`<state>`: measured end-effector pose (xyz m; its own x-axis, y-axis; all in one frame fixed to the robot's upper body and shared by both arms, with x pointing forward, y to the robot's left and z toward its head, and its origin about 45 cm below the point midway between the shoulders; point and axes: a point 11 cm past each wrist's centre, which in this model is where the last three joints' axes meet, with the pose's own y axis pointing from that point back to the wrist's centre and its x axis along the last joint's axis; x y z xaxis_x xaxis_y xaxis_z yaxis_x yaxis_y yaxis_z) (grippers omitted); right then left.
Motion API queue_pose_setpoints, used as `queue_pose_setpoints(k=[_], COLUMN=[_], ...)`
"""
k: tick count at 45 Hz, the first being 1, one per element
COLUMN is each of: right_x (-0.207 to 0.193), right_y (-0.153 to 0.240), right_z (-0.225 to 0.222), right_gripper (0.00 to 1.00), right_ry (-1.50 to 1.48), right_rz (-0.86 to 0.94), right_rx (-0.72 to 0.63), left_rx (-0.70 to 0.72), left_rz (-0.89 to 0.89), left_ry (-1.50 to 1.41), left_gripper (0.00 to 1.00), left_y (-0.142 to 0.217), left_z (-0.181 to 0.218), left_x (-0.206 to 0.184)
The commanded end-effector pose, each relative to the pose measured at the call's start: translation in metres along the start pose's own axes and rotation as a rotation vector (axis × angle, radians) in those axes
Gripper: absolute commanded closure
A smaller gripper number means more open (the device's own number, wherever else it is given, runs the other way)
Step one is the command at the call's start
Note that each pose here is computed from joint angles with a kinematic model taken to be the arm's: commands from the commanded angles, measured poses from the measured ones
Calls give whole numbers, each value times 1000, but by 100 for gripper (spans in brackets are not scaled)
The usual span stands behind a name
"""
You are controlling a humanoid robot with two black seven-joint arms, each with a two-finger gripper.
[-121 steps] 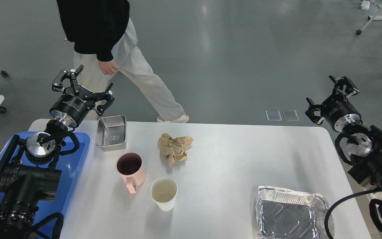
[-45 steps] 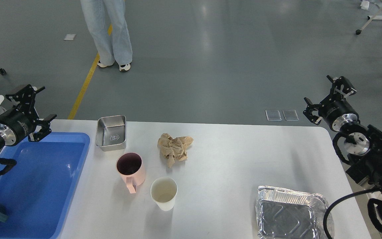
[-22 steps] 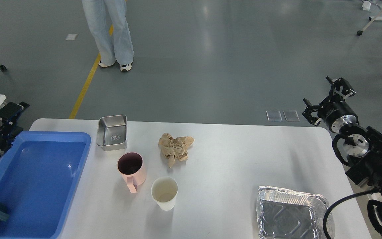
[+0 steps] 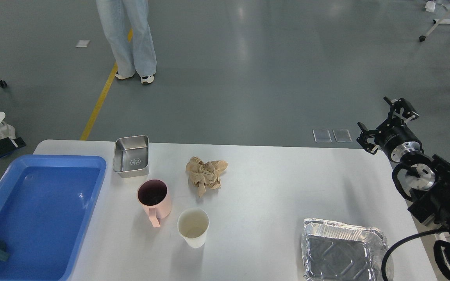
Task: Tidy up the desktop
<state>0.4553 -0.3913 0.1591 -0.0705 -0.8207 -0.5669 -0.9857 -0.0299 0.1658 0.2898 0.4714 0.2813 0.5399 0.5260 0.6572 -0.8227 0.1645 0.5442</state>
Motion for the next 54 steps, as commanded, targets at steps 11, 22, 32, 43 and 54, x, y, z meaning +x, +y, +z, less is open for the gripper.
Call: queue_pose_setpoints(k=[11,22,32,43,54], right_x=[-6,-12,-19,-27,-31], right_y=[-2,-4,-7,-9,-11], right_z=[4,10,12,24,24], right_gripper=[0,0,0,0,0], right_ry=[-8,-14,-17,18,47], right_rz=[-12,-24,-38,-51,-58], right_rx=[-5,-12,-15,-54,-69], left_rx=[-97,-94,25,40,323], left_rz=[19,289,511,451,253], left_ry=[33,333,612,873,624], left_gripper=[9,9,9,12,13], left_y=[33,1,-24,-41,-47], left_z=[14,-13,-39,-48,-76], left_x=[31,1,-27,-62,-126])
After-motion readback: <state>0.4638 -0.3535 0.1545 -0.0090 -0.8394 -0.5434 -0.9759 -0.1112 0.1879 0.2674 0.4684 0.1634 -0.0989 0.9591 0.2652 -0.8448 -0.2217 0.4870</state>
